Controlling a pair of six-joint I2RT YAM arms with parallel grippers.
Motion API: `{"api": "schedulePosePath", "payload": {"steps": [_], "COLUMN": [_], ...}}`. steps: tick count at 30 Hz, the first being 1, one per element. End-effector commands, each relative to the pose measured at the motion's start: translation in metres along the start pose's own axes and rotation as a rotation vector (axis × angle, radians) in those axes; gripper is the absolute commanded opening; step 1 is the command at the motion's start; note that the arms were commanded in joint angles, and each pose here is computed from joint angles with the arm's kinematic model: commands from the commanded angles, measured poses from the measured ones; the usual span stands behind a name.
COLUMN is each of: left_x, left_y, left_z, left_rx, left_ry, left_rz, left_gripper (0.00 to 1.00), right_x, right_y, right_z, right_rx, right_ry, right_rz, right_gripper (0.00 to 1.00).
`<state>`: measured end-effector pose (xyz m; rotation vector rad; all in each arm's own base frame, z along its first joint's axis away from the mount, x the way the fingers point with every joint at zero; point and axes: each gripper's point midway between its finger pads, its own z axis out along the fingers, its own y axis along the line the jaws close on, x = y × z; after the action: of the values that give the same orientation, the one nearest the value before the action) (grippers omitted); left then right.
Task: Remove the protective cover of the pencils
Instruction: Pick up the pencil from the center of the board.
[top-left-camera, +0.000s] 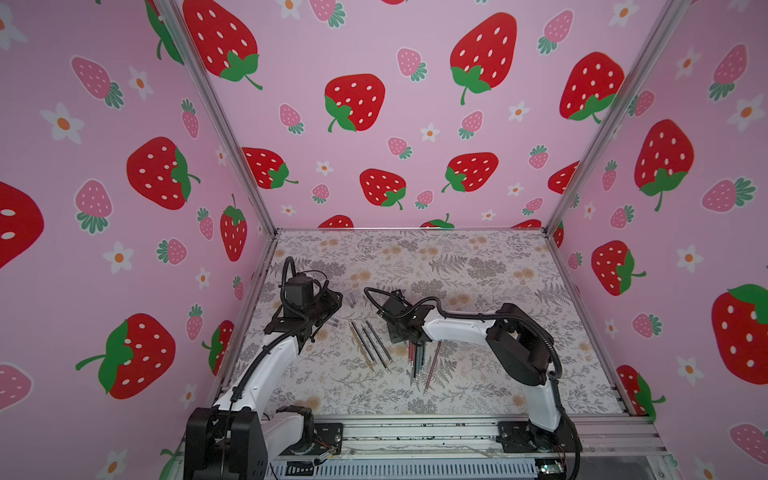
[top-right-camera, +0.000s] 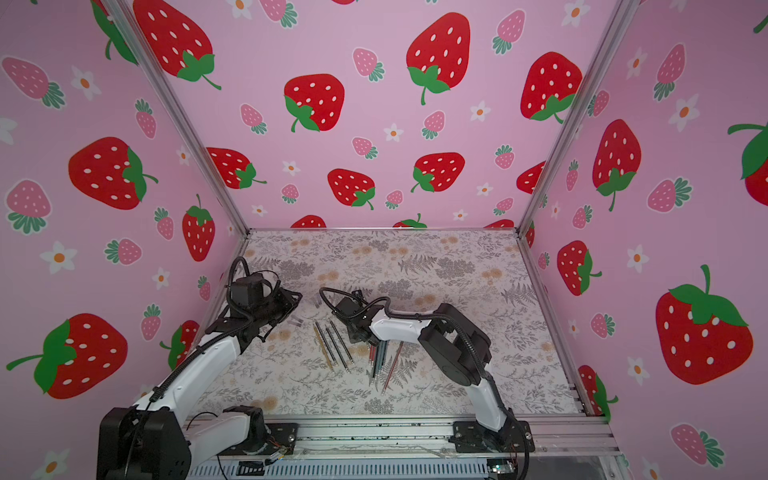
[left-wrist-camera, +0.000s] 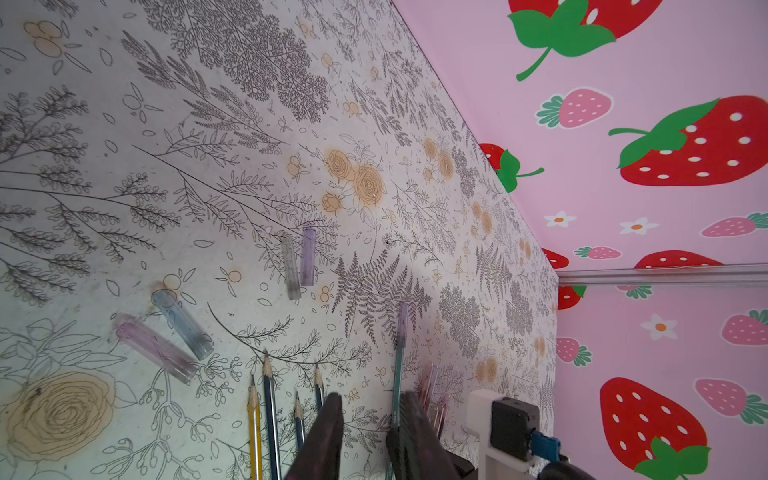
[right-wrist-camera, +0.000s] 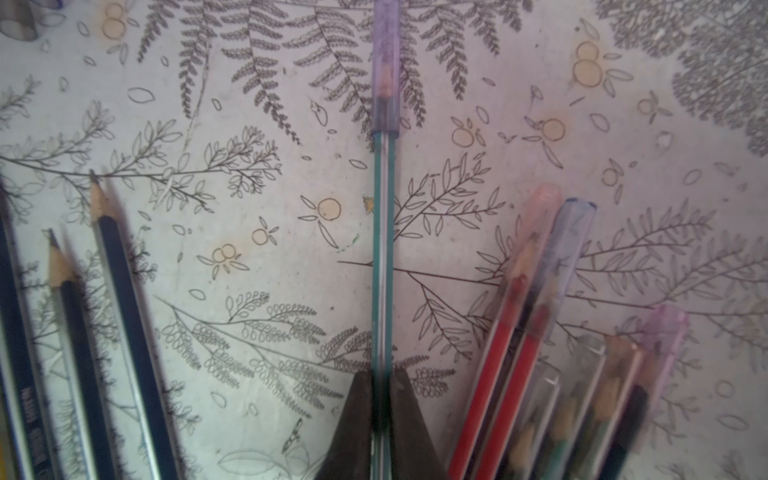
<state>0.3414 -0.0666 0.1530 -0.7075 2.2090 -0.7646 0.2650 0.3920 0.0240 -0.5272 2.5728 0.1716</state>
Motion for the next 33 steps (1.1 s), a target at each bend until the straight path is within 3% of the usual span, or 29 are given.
{"api": "schedulePosePath", "payload": {"steps": [1,11,14,18,33], "left_x": [0.002,0.004,0.004,0.004,-0.001], "left_y": [0.000,-0.013,-0.014,-0.015,-0.030], "left_z": [0.001,0.001,0.001,-0.002,-0.026], "left_rx": [0.008,0.086,0.098,0.114,0.209], "left_ry": [0.007,0.011,0.002,-0.014,-0.105], "left_rz": [-0.002,0.015,0.019,0.020,0.078], "left_gripper": [0.28,0.30,0.31,0.33,0.45], "right_x": [0.008,0.011,0.013,0.019,0.018], "right_y": [-0.001,0.000,-0.003,-0.006,-0.004], "right_z": [0.008,0.007,0.009,0.013,0.015], "right_rx": [0.006,-0.003,0.013,0.025,0.018], "right_ry": [0.037,0.042,0.051,0.079,0.089], "right_rz": [-0.005,-0.015,-0.013,-0.008,-0.012], "right_gripper": [0.07,0.04,0.20,0.22,0.05]}}
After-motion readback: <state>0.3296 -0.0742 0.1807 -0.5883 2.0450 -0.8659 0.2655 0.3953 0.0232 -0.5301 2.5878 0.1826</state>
